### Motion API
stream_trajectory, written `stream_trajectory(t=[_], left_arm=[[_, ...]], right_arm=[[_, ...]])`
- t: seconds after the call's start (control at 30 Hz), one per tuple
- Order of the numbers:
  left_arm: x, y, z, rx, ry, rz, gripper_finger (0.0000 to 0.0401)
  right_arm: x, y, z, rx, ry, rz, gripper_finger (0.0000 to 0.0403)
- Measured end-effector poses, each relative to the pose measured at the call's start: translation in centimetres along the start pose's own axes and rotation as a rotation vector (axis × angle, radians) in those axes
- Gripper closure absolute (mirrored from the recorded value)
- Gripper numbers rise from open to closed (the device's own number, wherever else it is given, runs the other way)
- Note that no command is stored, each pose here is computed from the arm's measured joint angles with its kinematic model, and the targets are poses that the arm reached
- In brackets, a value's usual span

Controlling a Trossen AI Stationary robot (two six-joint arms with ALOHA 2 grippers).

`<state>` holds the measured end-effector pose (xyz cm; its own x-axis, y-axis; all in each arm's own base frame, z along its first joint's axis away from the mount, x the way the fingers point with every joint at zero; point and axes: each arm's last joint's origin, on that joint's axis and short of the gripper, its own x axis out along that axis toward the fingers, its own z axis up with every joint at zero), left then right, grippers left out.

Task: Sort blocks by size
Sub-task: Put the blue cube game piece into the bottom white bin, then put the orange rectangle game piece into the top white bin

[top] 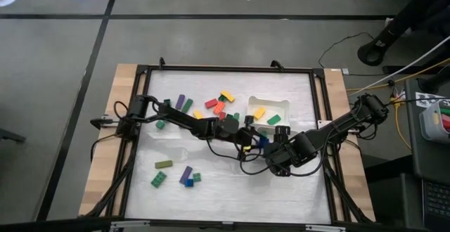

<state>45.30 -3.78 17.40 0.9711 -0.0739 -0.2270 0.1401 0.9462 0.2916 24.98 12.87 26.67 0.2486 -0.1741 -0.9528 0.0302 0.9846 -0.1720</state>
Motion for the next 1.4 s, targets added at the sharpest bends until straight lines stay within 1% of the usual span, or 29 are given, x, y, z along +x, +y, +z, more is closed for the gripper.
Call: stream_trajectory(t=[0.13, 0.23, 0.33, 0.47, 0.6, 0.67, 0.73, 0.83, 0.93, 1.0, 1.1, 1.27, 1.4], left_arm=[[0.0, 0.0, 0.0, -0.112, 0.000, 0.015, 0.0205], [0.0, 0.1, 0.0, -0.142, 0.001, 0.016, 0.0182], [-0.2, 0.0, 0.3, -0.138, 0.007, 0.012, 0.0172], [-1.9, 0.6, 2.9, -0.162, 0.020, 0.004, 0.0174], [-5.0, 1.4, 5.2, -0.160, 0.165, -0.028, 0.0182], [-7.1, 1.8, 6.2, -0.166, 0.247, -0.044, 0.0185], [-9.2, 2.2, 7.6, -0.182, 0.287, -0.051, 0.0187], [-12.3, 2.3, 9.0, -0.205, 0.267, -0.052, 0.0187], [-15.5, 2.2, 9.9, -0.226, 0.220, -0.056, 0.0187], [-17.7, 2.0, 10.1, -0.253, 0.193, -0.055, 0.0187], [-20.5, 1.5, 9.3, -0.284, 0.186, -0.058, 0.0187], [-24.4, 0.9, 7.3, -0.366, 0.168, -0.030, 0.0187], [-26.4, 0.4, 5.2, -0.419, 0.176, -0.003, 0.0187]], right_arm=[[0.0, 0.0, 0.0, 0.000, -0.001, -0.001, 0.0148], [0.0, 0.0, 0.0, 0.000, -0.003, -0.003, 0.0148], [0.0, 0.0, 0.1, 0.002, -0.007, -0.002, 0.0148], [0.0, 0.1, 0.3, 0.004, -0.038, -0.009, 0.0148], [-0.1, 0.0, 0.9, -0.046, -0.139, -0.095, 0.0148], [-0.1, -0.1, 1.6, -0.043, -0.218, -0.138, 0.0148], [-0.2, -0.2, 2.6, -0.024, -0.302, -0.148, 0.0148], [-0.2, -0.7, 4.3, 0.001, -0.414, -0.107, 0.0148], [0.3, -1.3, 6.2, 0.001, -0.501, -0.073, 0.0148], [1.0, -1.8, 7.4, 0.024, -0.545, -0.071, 0.0148], [2.5, -2.7, 8.9, 0.079, -0.577, -0.081, 0.0148], [6.0, -3.9, 11.1, 0.138, -0.585, -0.072, 0.0148], [8.9, -4.4, 12.4, 0.168, -0.599, -0.050, 0.0148]])
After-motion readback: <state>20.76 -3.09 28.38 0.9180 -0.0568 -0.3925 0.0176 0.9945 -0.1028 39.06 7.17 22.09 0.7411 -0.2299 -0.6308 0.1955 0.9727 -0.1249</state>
